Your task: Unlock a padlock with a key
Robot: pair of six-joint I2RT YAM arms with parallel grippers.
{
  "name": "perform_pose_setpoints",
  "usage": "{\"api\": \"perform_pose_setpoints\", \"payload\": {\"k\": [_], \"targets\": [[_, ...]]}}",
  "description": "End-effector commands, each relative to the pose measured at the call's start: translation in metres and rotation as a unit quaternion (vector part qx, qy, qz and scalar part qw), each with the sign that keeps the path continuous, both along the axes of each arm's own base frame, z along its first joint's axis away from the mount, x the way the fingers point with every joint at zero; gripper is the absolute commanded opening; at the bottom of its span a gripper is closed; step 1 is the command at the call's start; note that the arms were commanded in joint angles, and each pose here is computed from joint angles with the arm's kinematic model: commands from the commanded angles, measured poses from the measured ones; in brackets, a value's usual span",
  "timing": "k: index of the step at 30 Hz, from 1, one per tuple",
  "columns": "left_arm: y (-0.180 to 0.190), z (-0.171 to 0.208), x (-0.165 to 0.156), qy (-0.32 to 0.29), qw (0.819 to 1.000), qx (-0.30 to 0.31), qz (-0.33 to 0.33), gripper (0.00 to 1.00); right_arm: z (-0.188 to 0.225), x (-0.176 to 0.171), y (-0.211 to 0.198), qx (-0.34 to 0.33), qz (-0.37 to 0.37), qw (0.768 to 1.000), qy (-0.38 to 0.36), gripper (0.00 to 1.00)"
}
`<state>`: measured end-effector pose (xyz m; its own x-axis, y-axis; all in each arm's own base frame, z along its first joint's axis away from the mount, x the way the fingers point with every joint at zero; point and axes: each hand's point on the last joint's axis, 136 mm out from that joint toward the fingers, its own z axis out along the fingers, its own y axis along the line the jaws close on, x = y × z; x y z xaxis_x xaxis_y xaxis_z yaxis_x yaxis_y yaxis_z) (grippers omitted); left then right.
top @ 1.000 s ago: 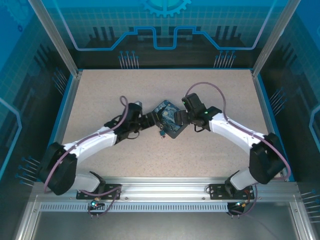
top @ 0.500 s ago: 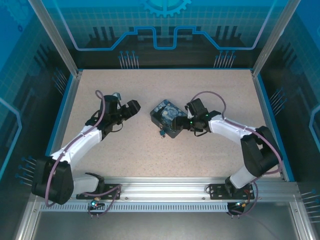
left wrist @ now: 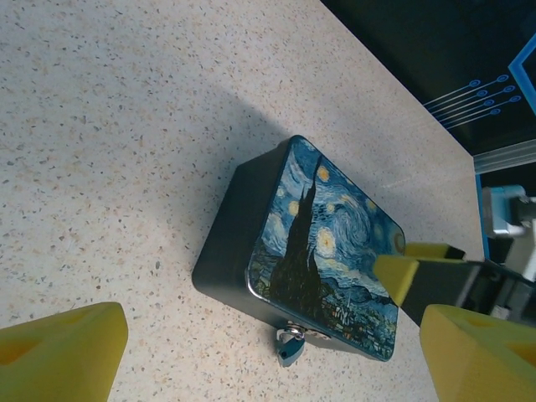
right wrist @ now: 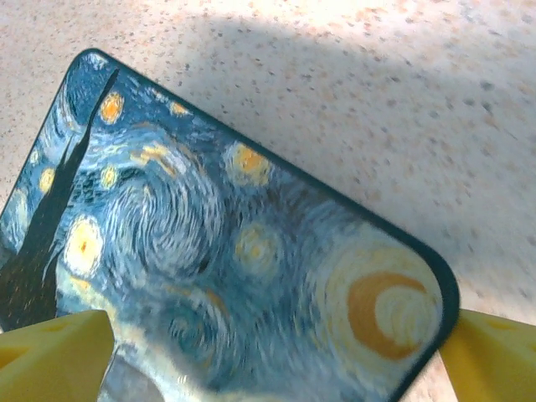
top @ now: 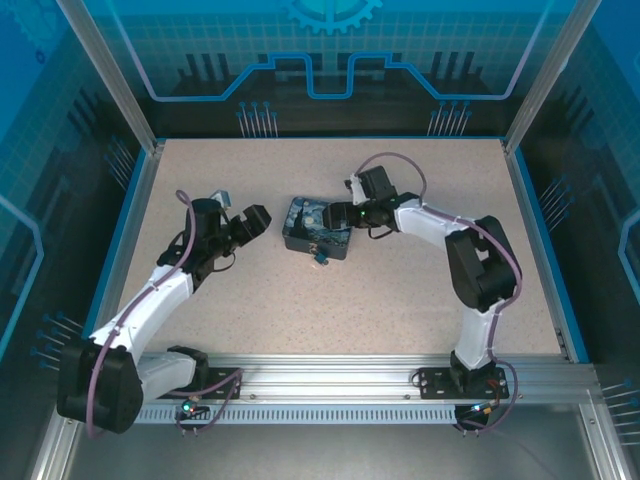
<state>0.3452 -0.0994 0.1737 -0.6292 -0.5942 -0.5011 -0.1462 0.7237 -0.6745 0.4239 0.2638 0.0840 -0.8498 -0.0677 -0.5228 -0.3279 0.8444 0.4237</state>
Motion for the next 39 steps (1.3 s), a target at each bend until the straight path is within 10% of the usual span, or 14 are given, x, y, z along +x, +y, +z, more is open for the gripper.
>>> {"api": "perform_pose_setpoints", "payload": {"k": [1,8,16,39], "targets": [[-0.004,-0.007,0.0,0.007,1.0,-0.013,-0.017,0.91,0.012,0.021,0.022,0.04,0.055,0.997,-0.036,1.0],[-0.009,-0.001,0.005,0.003,0.999,-0.024,-0.03,0.89,0.036,0.054,0.038,0.05,0.082,0.991,-0.091,1.0],[-0.014,0.012,0.01,-0.007,0.998,-0.047,-0.043,0.89,0.078,0.072,-0.011,-0.113,0.016,0.983,-0.147,1.0],[-0.016,-0.014,0.12,0.023,0.993,0.009,-0.113,0.91,0.037,-0.12,-0.005,-0.1,0.039,0.986,-0.125,1.0]]}}
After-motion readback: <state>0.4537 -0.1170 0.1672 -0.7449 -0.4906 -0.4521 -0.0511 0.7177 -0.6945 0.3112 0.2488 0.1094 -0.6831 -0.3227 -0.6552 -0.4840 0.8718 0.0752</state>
